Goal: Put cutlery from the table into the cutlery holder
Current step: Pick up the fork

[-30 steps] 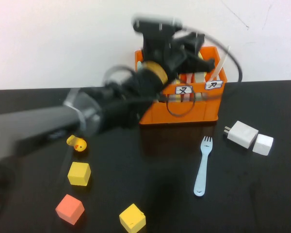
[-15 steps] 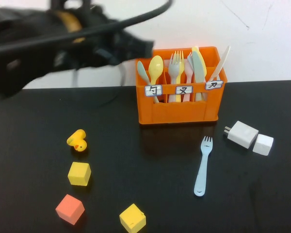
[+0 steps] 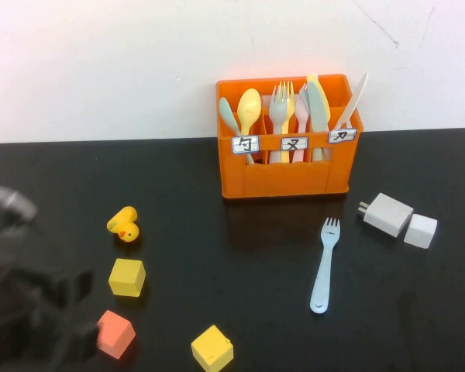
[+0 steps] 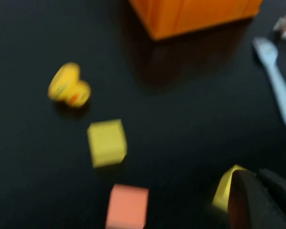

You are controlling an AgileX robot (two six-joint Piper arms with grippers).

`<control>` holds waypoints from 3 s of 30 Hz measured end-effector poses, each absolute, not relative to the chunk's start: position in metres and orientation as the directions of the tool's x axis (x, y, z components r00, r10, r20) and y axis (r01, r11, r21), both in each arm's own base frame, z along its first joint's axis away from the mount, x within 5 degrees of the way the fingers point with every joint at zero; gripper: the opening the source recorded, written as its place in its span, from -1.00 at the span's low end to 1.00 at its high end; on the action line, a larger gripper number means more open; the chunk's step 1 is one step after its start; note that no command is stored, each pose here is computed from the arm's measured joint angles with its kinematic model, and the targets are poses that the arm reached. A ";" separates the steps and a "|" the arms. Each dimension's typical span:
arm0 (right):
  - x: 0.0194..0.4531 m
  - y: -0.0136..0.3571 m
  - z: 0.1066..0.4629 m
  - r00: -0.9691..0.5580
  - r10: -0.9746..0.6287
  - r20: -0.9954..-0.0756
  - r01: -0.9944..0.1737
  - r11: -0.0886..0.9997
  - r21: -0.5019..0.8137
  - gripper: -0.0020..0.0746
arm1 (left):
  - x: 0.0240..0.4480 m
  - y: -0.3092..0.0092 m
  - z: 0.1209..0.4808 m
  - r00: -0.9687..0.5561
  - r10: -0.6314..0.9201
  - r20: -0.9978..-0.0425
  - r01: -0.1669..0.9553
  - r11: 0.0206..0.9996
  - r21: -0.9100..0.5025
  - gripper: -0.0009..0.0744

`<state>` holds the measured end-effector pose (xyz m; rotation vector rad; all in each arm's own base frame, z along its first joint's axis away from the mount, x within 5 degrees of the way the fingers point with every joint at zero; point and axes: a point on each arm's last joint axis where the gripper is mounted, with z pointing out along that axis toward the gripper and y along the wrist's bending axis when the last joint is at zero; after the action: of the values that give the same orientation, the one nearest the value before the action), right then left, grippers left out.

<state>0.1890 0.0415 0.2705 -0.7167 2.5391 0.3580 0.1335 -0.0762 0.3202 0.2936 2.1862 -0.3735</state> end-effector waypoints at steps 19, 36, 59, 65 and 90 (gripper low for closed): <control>0.291 0.188 0.227 -0.713 -0.656 -0.247 -0.674 0.739 -0.016 -0.95 | 0.059 -0.023 0.274 -0.488 -0.003 -0.873 0.310 0.934 -0.177 -0.98; 0.332 0.176 0.214 -0.906 -0.240 -0.349 -0.241 0.970 -0.039 -0.36 | 0.055 -0.021 0.271 -0.458 -0.043 -0.888 0.312 0.927 -0.206 -0.98; 0.339 0.207 0.160 -0.965 -0.104 -0.239 -0.147 0.975 0.167 0.17 | 0.055 -0.021 0.271 -0.452 -0.047 -0.891 0.315 0.926 -0.209 -0.98; 0.338 0.214 0.157 -0.950 -0.214 -0.228 -0.251 0.957 0.148 0.16 | 0.056 -0.021 0.272 -0.448 -0.050 -0.893 0.317 0.925 -0.210 -0.98; 0.323 0.215 0.155 -0.867 -0.485 -0.116 -0.486 0.874 -0.028 0.02 | 0.056 -0.022 0.273 -0.438 -0.054 -0.897 0.322 0.923 -0.212 -0.98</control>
<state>0.3233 0.2146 0.1547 -0.7606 2.9249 0.0024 0.0559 -0.0216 0.2730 0.1934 1.9839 -0.4290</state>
